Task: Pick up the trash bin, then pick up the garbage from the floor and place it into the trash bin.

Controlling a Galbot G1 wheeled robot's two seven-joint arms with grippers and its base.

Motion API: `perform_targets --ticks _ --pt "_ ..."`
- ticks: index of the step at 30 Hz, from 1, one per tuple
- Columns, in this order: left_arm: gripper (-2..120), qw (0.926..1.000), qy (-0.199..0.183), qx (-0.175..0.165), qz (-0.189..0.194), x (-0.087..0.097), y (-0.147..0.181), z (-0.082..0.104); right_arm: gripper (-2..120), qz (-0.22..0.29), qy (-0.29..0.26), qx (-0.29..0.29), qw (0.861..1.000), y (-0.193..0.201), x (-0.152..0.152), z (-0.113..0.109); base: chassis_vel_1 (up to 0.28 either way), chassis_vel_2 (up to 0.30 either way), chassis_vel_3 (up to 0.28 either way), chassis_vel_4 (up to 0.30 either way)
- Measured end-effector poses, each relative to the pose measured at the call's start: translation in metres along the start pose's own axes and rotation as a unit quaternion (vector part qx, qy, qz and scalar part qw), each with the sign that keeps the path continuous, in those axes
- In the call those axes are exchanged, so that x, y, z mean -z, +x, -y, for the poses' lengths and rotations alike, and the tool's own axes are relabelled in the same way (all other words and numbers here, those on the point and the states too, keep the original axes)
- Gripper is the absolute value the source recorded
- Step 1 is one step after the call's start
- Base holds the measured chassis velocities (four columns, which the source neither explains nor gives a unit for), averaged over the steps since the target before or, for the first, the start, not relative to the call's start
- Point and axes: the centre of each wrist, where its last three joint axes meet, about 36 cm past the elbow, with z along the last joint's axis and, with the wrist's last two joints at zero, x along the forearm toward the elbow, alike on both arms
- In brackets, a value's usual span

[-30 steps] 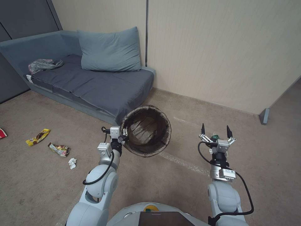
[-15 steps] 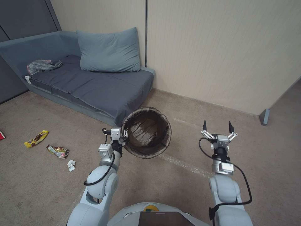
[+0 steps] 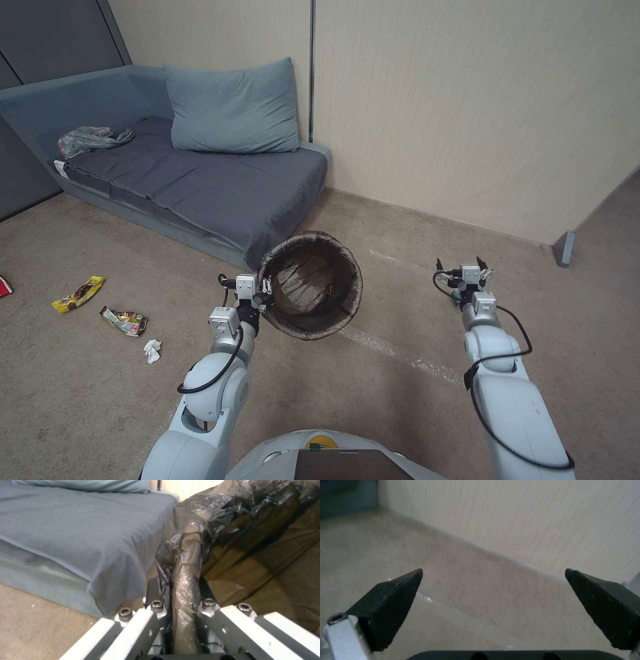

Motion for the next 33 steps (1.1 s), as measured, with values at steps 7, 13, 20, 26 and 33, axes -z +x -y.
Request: perform_targets --ticks 7,13,20,26,33 --pt "3 0.9999 -0.001 -0.003 -0.01 -0.007 -0.005 0.003 100 -0.125 0.048 0.03 0.99 -0.071 -0.044 0.069 0.0 0.0 0.0 0.0" --pt "3 0.9999 -0.003 0.002 -0.011 -0.007 -0.003 0.002 100 -0.184 0.09 0.033 0.978 -0.088 -0.078 0.117 0.0 0.0 0.0 0.0" --pt "3 0.9999 -0.005 0.003 -0.012 -0.008 -0.001 0.004 100 -0.212 0.105 0.031 0.971 -0.09 -0.099 0.137 0.0 0.0 0.0 0.0" --pt "3 0.9999 -0.006 0.002 -0.011 -0.007 0.0 0.005 100 -0.234 0.101 0.035 0.966 -0.088 -0.115 0.142 0.0 0.0 0.0 0.0" --pt "3 0.9999 -0.01 0.003 -0.013 -0.007 0.002 0.005 100 -0.242 0.028 0.054 0.968 -0.088 -0.131 0.137 0.0 0.0 0.0 0.0"
